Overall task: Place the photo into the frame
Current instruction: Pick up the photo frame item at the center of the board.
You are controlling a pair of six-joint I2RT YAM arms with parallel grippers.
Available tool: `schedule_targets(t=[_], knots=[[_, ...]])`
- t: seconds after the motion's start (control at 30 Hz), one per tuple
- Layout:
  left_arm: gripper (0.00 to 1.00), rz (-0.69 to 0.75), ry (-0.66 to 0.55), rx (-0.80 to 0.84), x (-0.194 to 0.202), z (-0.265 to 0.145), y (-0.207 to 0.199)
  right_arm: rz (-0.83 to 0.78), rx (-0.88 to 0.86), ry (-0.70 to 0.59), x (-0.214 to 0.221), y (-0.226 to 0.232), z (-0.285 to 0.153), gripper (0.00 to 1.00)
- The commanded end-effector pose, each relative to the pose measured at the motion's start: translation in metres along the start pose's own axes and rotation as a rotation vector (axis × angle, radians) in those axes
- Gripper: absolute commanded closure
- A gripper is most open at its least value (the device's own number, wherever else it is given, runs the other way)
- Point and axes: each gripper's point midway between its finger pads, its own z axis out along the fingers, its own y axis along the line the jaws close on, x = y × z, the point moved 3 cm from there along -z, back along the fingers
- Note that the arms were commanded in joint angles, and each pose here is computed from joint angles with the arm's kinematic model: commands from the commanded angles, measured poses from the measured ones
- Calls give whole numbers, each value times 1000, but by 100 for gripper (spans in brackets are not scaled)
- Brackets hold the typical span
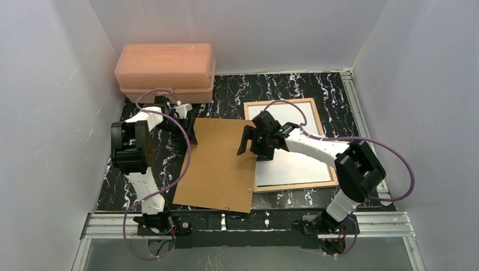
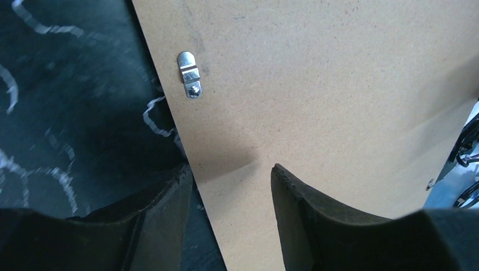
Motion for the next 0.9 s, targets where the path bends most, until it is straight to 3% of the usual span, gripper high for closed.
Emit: schedule_targets(t=[0.0, 0.57, 0.87], knots=[[50, -30, 99, 192, 11, 24, -53, 30, -272, -170, -43, 52, -37, 5], [53, 94, 159, 248, -13, 61, -105, 172, -119, -278, -92, -40, -55, 7], [53, 115, 162, 229, -17, 66, -107, 179, -49, -259, -102, -81, -45, 8]])
